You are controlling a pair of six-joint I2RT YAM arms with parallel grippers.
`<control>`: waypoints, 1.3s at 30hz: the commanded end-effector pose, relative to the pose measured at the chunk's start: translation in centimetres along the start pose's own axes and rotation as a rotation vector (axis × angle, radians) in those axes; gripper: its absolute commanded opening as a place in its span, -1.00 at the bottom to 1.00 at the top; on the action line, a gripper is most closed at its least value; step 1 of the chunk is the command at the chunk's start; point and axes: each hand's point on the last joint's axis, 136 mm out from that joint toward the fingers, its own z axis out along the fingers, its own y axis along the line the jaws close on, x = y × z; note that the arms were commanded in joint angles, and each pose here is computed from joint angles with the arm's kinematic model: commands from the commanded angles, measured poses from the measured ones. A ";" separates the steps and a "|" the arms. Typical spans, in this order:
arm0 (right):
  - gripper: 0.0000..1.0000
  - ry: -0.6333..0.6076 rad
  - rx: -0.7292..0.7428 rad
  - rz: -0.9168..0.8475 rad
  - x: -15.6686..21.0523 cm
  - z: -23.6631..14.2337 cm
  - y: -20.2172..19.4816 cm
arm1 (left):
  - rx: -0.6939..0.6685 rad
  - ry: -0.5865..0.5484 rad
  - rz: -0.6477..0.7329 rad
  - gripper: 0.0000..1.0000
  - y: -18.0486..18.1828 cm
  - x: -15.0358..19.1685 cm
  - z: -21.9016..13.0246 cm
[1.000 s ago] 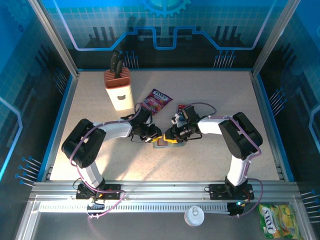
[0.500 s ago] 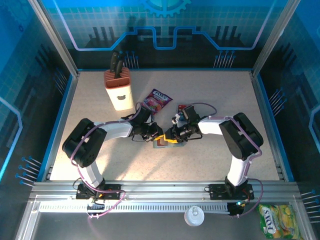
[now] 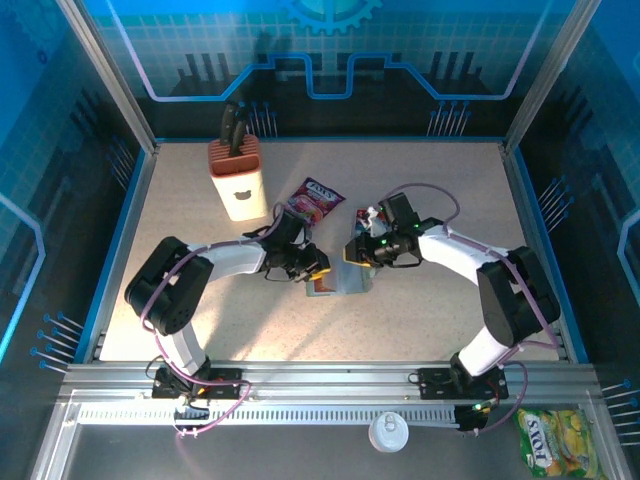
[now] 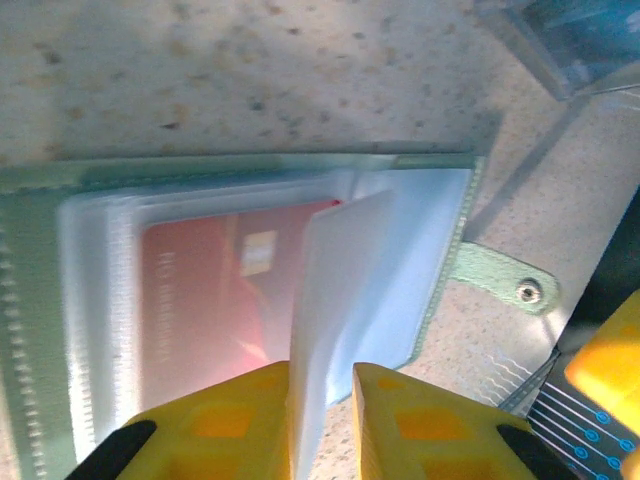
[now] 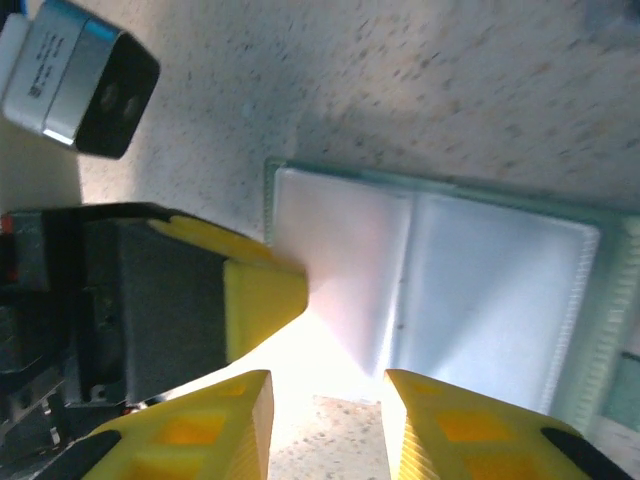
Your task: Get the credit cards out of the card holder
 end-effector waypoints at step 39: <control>-0.64 0.111 0.261 -0.020 2.2 -0.5 -6.5 | 0.038 0.145 0.080 -0.22 -3.8 2.1 5.5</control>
